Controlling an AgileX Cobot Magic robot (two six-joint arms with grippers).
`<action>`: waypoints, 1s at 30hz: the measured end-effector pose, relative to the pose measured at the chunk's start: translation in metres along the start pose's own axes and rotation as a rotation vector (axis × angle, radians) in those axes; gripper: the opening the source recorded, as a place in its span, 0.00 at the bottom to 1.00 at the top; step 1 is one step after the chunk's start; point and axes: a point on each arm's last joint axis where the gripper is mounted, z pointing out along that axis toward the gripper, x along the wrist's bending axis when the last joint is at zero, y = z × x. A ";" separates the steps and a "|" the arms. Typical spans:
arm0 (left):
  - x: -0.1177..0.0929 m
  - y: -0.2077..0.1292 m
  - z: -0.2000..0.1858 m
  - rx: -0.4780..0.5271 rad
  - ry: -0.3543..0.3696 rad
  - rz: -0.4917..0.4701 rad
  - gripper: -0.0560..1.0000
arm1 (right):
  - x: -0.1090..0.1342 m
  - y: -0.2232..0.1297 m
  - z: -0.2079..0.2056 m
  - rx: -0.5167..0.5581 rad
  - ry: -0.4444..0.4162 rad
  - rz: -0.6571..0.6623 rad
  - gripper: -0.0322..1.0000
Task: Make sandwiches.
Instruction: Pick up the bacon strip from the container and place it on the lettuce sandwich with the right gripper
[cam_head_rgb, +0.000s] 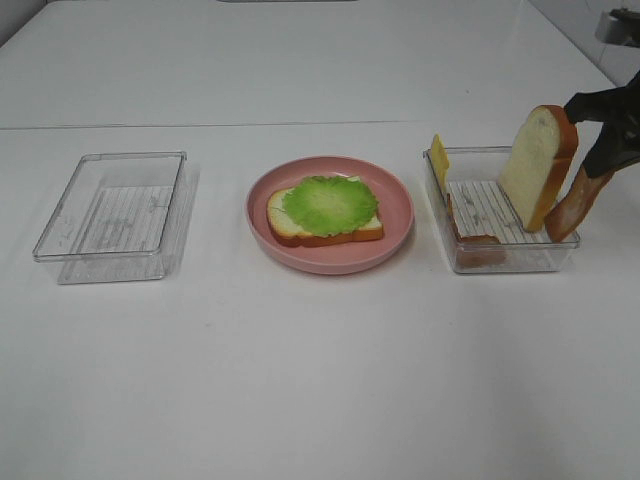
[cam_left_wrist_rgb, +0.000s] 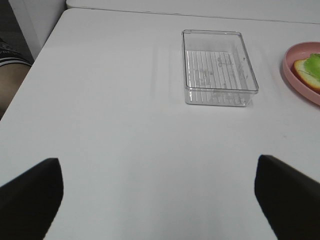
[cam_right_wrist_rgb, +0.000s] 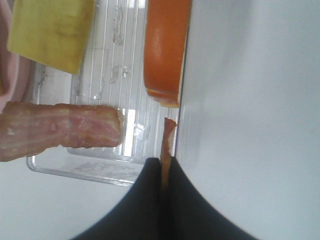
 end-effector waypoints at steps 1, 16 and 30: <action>0.000 0.000 0.000 0.000 0.000 0.000 0.96 | 0.000 0.000 0.000 0.000 0.000 0.000 0.06; 0.000 0.000 0.000 0.000 0.000 0.000 0.96 | 0.080 -0.012 -0.069 -0.143 0.055 -0.159 0.06; 0.000 0.000 0.000 0.000 0.000 0.000 0.96 | 0.169 -0.020 -0.043 -0.131 0.152 -0.321 0.06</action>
